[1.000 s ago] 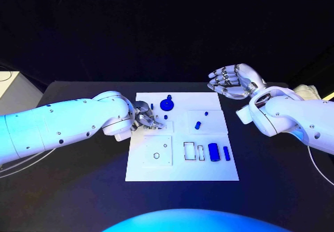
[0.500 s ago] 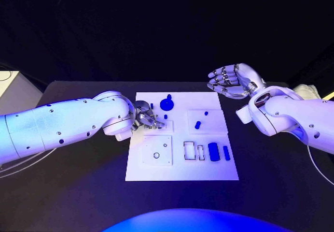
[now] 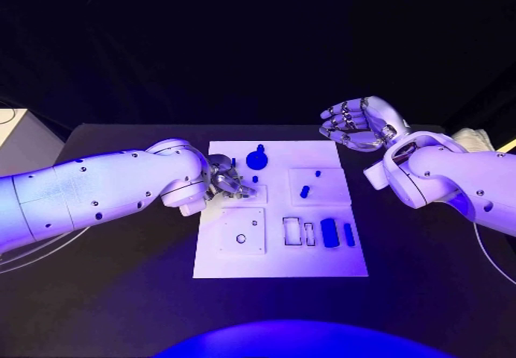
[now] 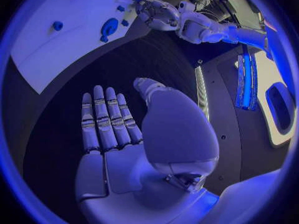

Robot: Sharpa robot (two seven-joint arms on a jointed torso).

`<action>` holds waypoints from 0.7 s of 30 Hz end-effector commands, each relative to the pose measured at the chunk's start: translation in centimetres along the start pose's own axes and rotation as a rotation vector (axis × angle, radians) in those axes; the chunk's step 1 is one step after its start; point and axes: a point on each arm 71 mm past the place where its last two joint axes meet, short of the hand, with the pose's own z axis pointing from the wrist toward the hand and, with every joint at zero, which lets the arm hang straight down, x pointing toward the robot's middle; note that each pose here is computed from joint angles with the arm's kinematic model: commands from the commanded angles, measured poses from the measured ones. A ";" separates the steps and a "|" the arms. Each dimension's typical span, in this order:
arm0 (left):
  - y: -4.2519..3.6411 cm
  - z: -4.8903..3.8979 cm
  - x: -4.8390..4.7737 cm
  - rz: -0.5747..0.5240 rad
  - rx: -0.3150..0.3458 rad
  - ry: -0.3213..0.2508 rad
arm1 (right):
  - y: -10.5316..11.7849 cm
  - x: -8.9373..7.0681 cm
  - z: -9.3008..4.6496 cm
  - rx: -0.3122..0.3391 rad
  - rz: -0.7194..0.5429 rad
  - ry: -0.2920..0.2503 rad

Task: Assemble the parts on the task board

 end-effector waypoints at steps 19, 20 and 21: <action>-0.31 0.35 0.63 0.029 -0.022 0.036 | 0.1 0.2 0.0 -0.009 0.000 0.021; -0.29 0.35 0.64 0.030 -0.023 0.036 | 0.1 0.2 0.0 -0.009 0.001 0.021; -0.28 0.35 0.64 0.031 -0.024 0.036 | 0.1 0.2 0.0 -0.009 0.001 0.021</action>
